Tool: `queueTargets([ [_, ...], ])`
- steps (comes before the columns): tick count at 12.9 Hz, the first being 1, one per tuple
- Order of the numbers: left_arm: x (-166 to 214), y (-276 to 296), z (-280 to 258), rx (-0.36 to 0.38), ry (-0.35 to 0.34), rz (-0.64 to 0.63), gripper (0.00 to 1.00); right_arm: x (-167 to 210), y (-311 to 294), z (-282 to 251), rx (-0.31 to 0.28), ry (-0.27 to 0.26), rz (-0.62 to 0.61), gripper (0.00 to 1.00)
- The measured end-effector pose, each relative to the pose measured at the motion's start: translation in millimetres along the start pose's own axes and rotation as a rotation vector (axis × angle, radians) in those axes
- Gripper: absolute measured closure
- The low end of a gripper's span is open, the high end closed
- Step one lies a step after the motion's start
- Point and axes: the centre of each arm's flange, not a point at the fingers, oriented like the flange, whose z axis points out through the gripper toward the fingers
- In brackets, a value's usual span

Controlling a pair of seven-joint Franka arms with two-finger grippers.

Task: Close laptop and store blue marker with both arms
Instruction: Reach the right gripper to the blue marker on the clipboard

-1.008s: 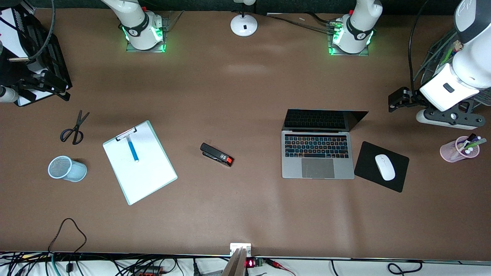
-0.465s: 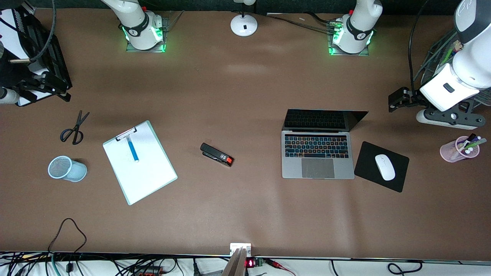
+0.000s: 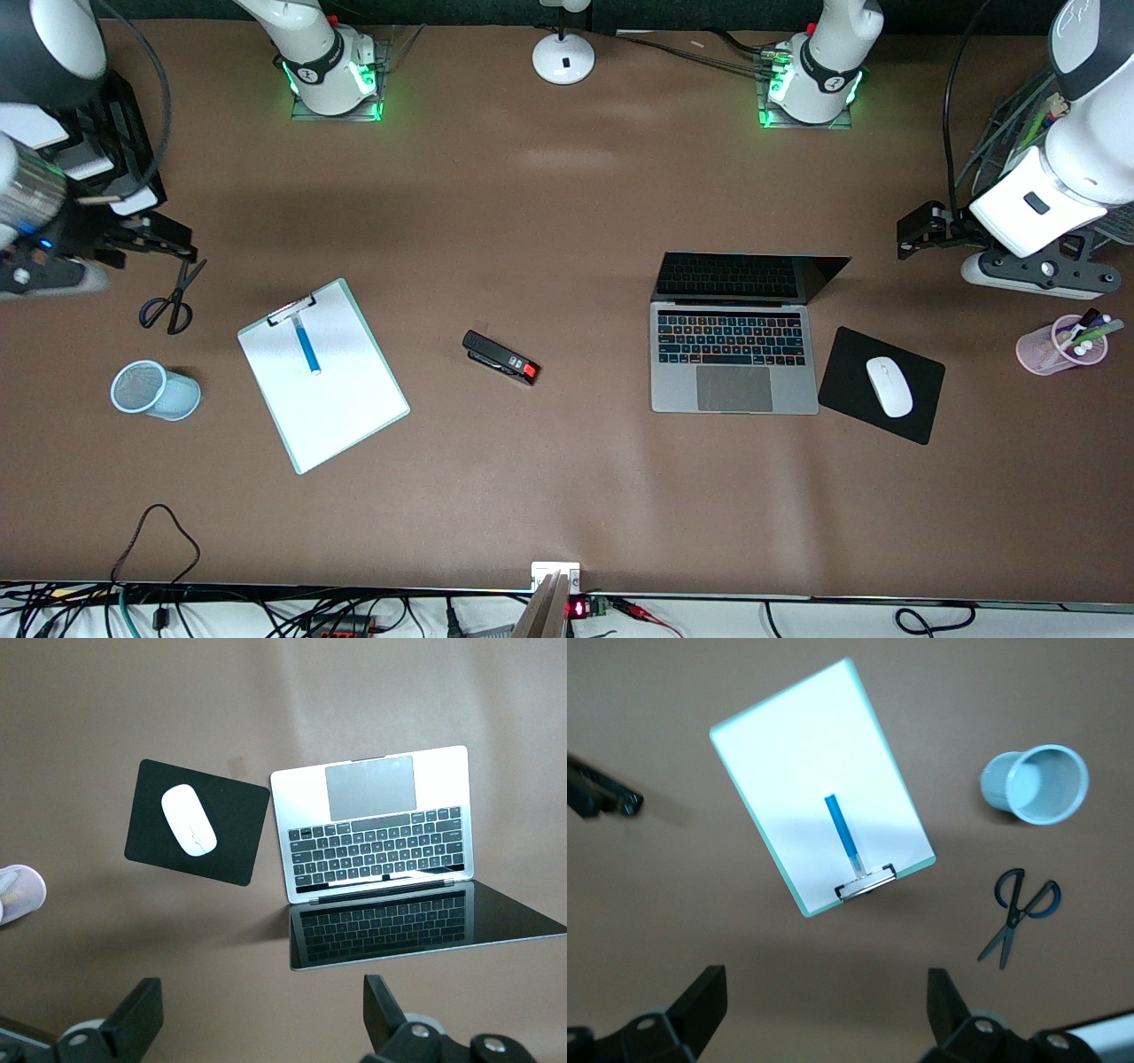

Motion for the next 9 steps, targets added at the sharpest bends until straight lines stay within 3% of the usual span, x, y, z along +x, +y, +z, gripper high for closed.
queueTargets([
  [2, 0.0, -0.1, 0.0, 0.000, 0.000, 0.000, 0.00, 24.8, 6.1, 51.1, 0.008, -0.045, -0.087, 0.00],
  [5, 0.0, 0.0, 0.0, 0.000, 0.000, 0.000, 0.00, 60.3, 13.5, 124.4, 0.007, -0.048, -0.126, 0.00],
  [7, -2.3, -0.1, 2.8, -0.001, -0.025, 0.000, 0.00, 73.8, 15.9, 158.4, 0.006, -0.044, -0.182, 0.06],
  [9, -3.5, 0.3, 5.3, -0.001, -0.042, 0.000, 0.00, 84.8, 16.4, 181.2, -0.001, -0.016, -0.262, 0.24],
])
